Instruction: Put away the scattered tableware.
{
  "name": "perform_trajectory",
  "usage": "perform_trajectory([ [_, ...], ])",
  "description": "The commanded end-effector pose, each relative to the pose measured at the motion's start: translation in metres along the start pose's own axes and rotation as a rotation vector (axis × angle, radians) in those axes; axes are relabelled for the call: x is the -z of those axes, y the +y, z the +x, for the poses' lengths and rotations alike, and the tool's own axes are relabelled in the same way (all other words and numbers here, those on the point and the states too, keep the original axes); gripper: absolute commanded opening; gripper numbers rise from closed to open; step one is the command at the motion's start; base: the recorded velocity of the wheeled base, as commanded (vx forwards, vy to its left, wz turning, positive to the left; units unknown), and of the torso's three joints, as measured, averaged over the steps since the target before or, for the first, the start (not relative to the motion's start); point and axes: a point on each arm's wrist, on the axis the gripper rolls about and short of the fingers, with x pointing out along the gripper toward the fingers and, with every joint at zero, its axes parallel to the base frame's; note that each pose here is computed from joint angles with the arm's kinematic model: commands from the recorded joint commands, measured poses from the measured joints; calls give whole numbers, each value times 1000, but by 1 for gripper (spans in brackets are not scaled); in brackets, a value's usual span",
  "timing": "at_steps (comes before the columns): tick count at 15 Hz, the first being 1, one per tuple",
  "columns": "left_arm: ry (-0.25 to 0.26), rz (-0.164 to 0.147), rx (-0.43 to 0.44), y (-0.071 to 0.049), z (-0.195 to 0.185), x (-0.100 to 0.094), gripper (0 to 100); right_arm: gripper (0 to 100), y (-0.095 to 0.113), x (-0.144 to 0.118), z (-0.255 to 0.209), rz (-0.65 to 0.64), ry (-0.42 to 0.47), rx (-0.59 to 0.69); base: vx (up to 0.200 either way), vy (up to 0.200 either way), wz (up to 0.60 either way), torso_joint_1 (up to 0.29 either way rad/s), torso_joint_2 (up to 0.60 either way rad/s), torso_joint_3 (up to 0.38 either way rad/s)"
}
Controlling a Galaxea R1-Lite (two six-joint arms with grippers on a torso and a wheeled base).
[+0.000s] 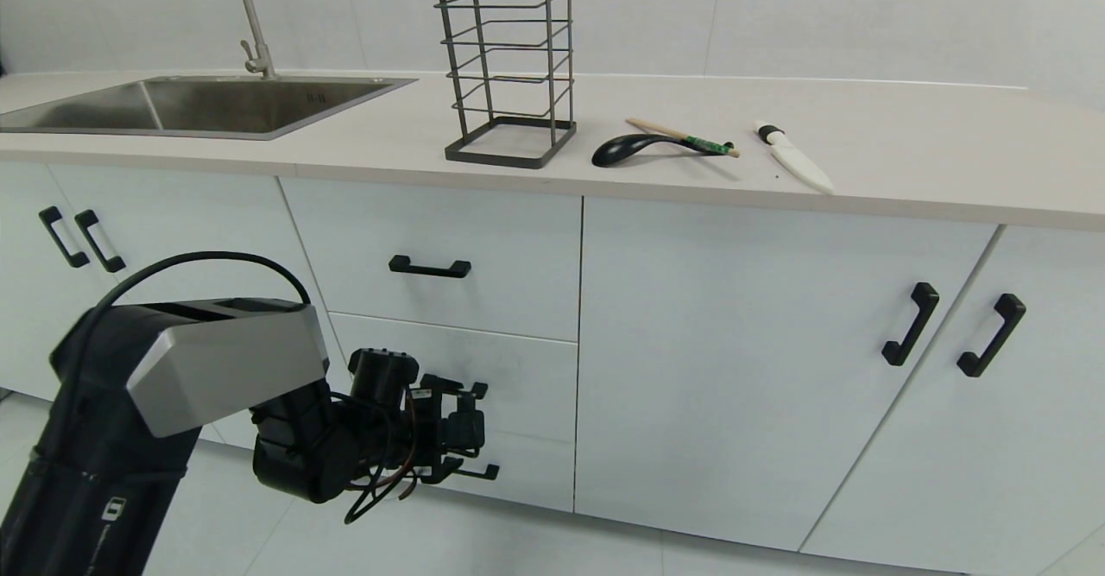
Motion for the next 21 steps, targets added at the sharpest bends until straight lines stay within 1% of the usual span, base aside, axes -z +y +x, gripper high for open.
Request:
perform_trajectory([
  [1, 3, -4, 1, 0, -4, 1, 100, 0, 0, 0, 0, -1, 0, -1, 0, 0, 0, 0, 0, 0],
  [4, 3, -4, -3, 1, -11, -1, 100, 0, 0, 0, 0, 0, 2, -1, 0, 0, 0, 0, 0, 0],
  [5, 0, 0, -9, 2, -12, -2, 100, 0, 0, 0, 0, -1, 0, -1, 0, 0, 0, 0, 0, 0],
  [6, -17, 10, -51, 11, -10, -5, 100, 0, 0, 0, 0, 0, 2, -1, 0, 0, 0, 0, 0, 0],
  [8, -29, 17, -78, 19, -6, -7, 100, 0, 0, 0, 0, 0, 2, -1, 0, 0, 0, 0, 0, 0],
  [9, -33, 20, -83, 21, -1, -7, 100, 0, 0, 0, 0, 0, 2, -1, 0, 0, 0, 0, 0, 0],
  [10, -31, 17, -71, 18, 6, -5, 100, 0, 0, 0, 0, -1, 0, -1, 0, 0, 0, 0, 0, 0],
  [12, -24, 13, -26, 8, 13, -4, 100, 0, 0, 0, 0, -1, 0, -1, 0, 0, 0, 0, 0, 0],
  [13, -24, 13, -26, 8, 13, -4, 100, 0, 0, 0, 0, -1, 0, -1, 0, 0, 0, 0, 0, 0],
  [14, -22, 13, -9, 6, 14, -6, 100, 0, 0, 0, 0, 0, 2, 0, 0, 0, 0, 0, 0, 0],
  [15, -10, 5, 21, 3, 15, -5, 100, 0, 0, 0, 0, 0, 2, -1, 0, 0, 0, 0, 0, 0],
  [17, 4, -1, 57, 0, 14, -4, 100, 0, 0, 0, 0, -1, 0, 0, 0, 0, 0, 0, 0, 0],
  [19, 15, -4, 95, -5, 7, -5, 100, 0, 0, 0, 0, 0, 2, 0, 0, 0, 0, 0, 0, 0],
  [21, 58, -7, 113, -10, -4, -6, 100, 0, 0, 0, 0, -1, 0, -1, 0, 0, 0, 0, 0, 0],
])
